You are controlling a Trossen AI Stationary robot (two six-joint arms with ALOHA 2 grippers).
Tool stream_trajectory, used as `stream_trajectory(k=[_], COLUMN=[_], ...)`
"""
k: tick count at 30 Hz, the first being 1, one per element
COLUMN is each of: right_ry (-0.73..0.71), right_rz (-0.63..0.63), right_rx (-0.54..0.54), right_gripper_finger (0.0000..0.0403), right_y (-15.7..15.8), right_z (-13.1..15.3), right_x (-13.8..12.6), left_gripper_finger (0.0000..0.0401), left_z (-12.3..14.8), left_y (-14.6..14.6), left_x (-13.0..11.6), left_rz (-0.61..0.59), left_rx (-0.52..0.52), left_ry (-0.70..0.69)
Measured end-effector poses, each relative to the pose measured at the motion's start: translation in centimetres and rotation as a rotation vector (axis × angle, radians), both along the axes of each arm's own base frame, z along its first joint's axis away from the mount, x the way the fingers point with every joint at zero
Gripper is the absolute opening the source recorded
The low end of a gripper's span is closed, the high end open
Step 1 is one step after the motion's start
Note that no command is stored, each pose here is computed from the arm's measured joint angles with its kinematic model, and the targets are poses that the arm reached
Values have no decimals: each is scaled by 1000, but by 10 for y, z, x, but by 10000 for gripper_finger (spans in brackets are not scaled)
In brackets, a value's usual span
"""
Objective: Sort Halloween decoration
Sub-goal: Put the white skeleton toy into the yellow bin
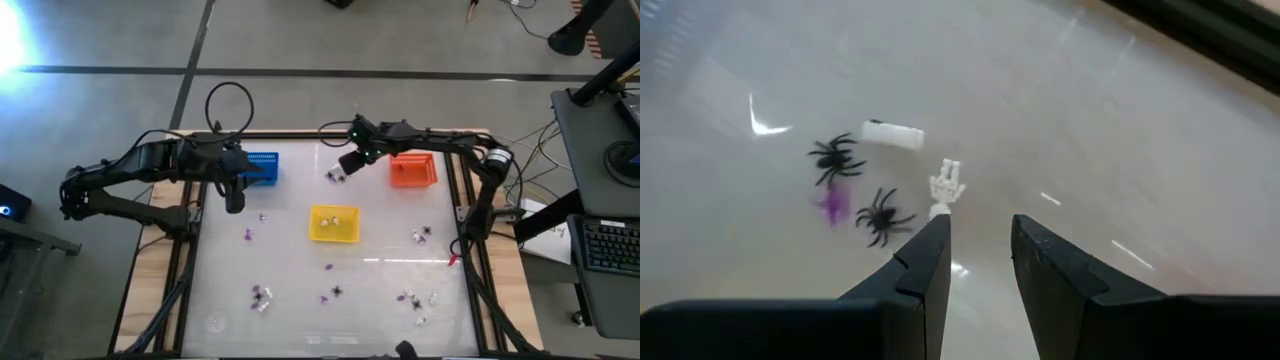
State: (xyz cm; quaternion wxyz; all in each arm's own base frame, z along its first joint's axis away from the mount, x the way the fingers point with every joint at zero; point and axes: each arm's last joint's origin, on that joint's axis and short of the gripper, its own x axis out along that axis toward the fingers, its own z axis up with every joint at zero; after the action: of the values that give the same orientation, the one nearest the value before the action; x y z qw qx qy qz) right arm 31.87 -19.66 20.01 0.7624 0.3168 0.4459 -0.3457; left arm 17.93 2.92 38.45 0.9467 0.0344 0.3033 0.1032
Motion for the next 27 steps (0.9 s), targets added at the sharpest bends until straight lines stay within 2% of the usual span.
stream_trajectory(k=[7, 15, 27], right_ry=[52, 30, 86], right_rz=[49, 81, 95], right_rx=[11, 42, 85], right_gripper_finger=[100, 107, 107], right_y=[-9, -15, -20], right_z=[-22, -28, -45], right_x=[14, 27, 31], left_gripper_finger=[78, 78, 78], left_z=[1, 1, 2], left_y=[0, 1, 1], left_x=[1, 0, 0], left_rz=[18, 59, 71], left_rx=[-23, -39, -53], left_ry=[-20, -28, -32])
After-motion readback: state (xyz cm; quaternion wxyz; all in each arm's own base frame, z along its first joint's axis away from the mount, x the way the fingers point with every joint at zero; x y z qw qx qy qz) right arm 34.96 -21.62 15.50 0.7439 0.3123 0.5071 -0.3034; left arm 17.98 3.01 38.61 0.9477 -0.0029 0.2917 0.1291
